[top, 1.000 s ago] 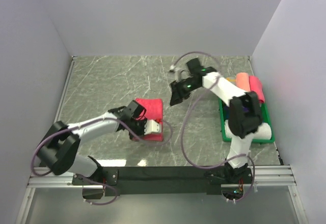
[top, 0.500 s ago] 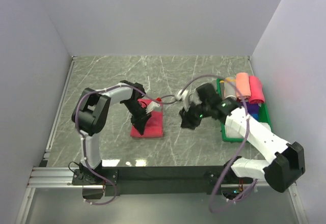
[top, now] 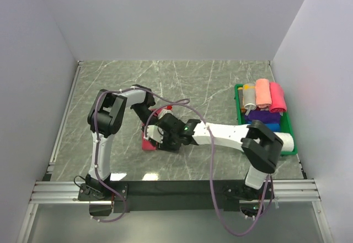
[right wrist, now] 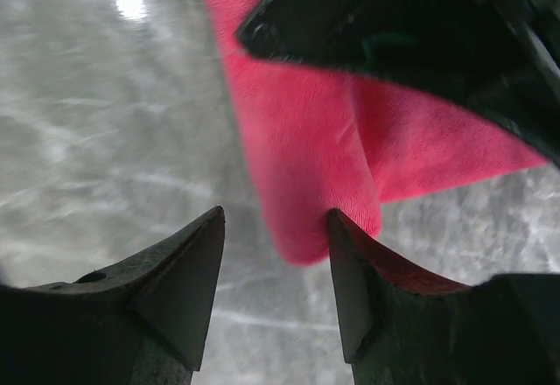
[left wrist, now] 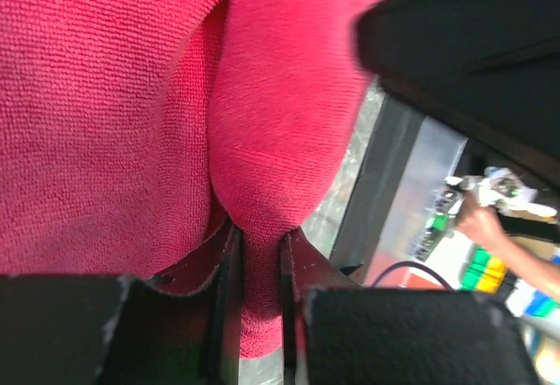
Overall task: Roll the towels
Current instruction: Roll the towel
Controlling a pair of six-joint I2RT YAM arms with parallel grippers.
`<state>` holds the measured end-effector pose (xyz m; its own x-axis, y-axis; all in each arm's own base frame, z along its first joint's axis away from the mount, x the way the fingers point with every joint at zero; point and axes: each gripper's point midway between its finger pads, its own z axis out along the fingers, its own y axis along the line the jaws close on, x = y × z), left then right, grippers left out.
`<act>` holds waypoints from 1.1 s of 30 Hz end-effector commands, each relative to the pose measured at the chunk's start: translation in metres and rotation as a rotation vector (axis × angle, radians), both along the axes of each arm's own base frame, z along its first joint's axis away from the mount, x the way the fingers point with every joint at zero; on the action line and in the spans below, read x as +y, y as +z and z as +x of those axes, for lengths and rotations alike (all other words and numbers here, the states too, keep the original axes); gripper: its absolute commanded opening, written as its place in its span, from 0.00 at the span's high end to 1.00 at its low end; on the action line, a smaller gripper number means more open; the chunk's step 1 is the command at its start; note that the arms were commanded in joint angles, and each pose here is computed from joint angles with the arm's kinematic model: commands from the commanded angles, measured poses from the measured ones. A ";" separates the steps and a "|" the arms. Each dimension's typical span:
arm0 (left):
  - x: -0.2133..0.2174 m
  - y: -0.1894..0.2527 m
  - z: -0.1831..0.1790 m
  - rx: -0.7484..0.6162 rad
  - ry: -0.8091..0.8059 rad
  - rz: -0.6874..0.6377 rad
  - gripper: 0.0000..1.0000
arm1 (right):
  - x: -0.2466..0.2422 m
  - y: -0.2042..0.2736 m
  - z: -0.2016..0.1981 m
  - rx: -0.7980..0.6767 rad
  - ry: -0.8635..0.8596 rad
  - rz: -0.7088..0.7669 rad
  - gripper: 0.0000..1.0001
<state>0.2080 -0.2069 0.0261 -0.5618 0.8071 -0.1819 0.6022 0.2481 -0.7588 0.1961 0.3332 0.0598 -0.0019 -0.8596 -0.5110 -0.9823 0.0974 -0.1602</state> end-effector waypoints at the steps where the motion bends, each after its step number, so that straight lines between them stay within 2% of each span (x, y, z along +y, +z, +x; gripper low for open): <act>1: 0.026 -0.075 0.009 -0.117 -0.141 0.129 0.82 | 0.038 0.018 0.025 -0.156 0.034 0.070 0.42; 5: 0.027 -0.077 0.012 -0.109 -0.128 0.128 0.82 | 0.046 0.001 0.014 -0.123 0.089 0.051 0.45; 8: 0.026 -0.076 0.015 -0.117 -0.111 0.123 0.80 | 0.044 -0.017 0.007 -0.075 0.118 0.031 0.58; 11: 0.026 -0.074 0.017 -0.107 -0.082 0.111 0.73 | 0.040 -0.030 -0.006 0.004 0.164 0.020 0.83; 14: 0.027 -0.069 0.021 -0.119 -0.050 0.095 0.69 | 0.027 -0.040 -0.015 0.102 0.186 -0.016 1.00; 18: 0.029 -0.042 0.031 -0.174 0.019 0.035 0.57 | 0.006 -0.045 -0.037 0.303 0.211 -0.057 1.00; 20: 0.036 -0.029 0.034 -0.193 0.067 0.003 0.54 | 0.004 -0.043 -0.033 0.378 0.187 -0.054 1.00; 21: 0.039 -0.014 0.038 -0.230 0.082 -0.019 0.53 | -0.001 -0.039 -0.043 0.464 0.189 -0.054 1.00; 25: 0.059 0.023 0.047 -0.303 0.171 -0.078 0.50 | -0.002 -0.033 -0.053 0.644 0.175 -0.055 1.00; 27: 0.068 0.041 0.051 -0.362 0.205 -0.094 0.49 | -0.001 -0.028 -0.052 0.682 0.154 -0.042 1.00; 32: 0.117 0.073 0.076 -0.489 0.413 -0.106 0.47 | 0.002 -0.029 -0.052 0.798 0.103 -0.028 1.00; 33: 0.123 0.087 0.079 -0.556 0.430 -0.118 0.47 | 0.000 -0.030 -0.054 0.831 0.088 -0.038 1.00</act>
<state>0.2744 -0.1036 0.0867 -0.6910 0.5287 -0.4930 0.7211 0.4561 -0.5216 0.1812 0.3583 0.0424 -0.1690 -0.8346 -0.5243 -0.9159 -0.0635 0.3963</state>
